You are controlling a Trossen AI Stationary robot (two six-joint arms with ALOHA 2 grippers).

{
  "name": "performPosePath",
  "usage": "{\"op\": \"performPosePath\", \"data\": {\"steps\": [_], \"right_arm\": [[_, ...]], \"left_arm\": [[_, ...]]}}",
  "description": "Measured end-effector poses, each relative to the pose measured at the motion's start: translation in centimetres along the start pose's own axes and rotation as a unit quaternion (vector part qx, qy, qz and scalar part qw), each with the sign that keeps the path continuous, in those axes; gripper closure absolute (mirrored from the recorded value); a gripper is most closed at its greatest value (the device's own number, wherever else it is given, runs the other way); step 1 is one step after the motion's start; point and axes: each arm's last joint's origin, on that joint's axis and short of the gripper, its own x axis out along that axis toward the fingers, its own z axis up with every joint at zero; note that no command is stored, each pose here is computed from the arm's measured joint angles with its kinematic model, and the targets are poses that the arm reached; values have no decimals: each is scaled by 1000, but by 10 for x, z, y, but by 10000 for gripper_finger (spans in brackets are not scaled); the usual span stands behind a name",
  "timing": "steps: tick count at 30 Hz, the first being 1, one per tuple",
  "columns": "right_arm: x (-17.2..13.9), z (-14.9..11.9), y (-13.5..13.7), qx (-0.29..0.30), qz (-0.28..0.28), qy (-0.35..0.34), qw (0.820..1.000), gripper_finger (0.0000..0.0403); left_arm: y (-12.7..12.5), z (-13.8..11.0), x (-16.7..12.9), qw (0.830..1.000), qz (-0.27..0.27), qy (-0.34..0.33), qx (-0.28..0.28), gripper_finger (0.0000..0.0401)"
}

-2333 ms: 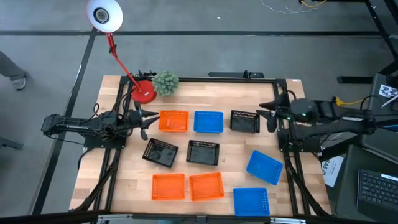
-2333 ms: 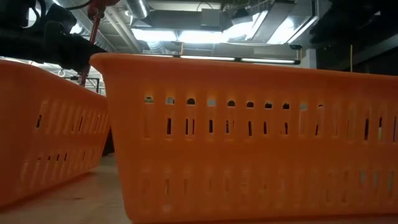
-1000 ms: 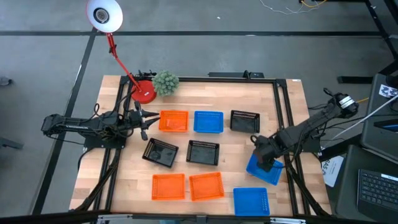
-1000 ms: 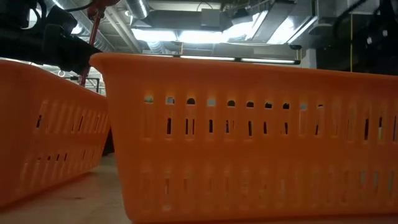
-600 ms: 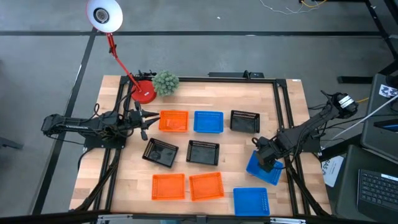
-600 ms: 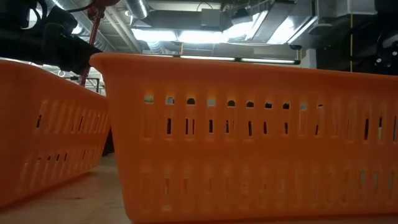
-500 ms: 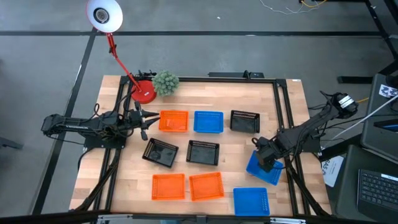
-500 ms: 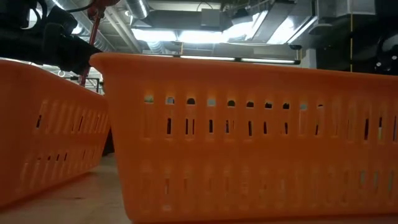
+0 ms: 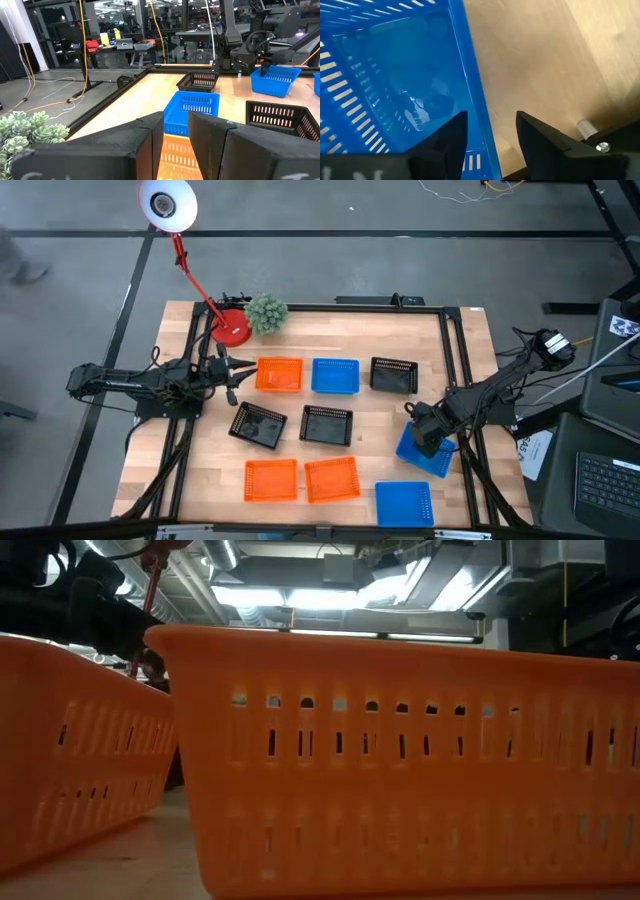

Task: Stack baskets by color
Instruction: Stack the middle right blue bin on the top blue bin

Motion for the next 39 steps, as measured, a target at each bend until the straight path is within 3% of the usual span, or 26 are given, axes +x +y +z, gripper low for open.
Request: {"op": "performPosePath", "data": {"steps": [10, 13, 17, 22, 26, 29, 33, 36, 39], "right_arm": [[4, 3, 4, -2, -2, -20, 1000, 244], [9, 5, 7, 3, -13, -18, 1000, 286], [12, 6, 11, 4, -11, 8, 1000, 385], [-16, 10, 32, 1, 39, 7, 999, 399], [-57, 24, 51, -31, 60, -113, 991, 401], [-88, 40, 58, -64, 31, -259, 963, 401], [-123, 64, 55, -109, -70, -415, 901, 401], [-141, 89, 48, -141, -120, -459, 869, 402], [-159, 124, 38, -190, -116, -482, 847, 402]], "left_arm": [[0, 0, 0, 1000, 0, 0, 0, 321], [0, -1, 0, 1000, 0, 5, 2, 321], [0, -3, 0, 1000, -1, 13, 5, 321], [0, -4, 0, 1000, -1, 18, 6, 321], [0, -4, 0, 1000, -1, 18, 6, 321], [0, -4, 0, 1000, -2, 18, 7, 321], [0, -4, 0, 1000, -2, 18, 7, 321], [0, -4, 0, 1000, -1, 18, 7, 321], [0, -4, 0, 1000, -1, 18, 7, 321]]}}
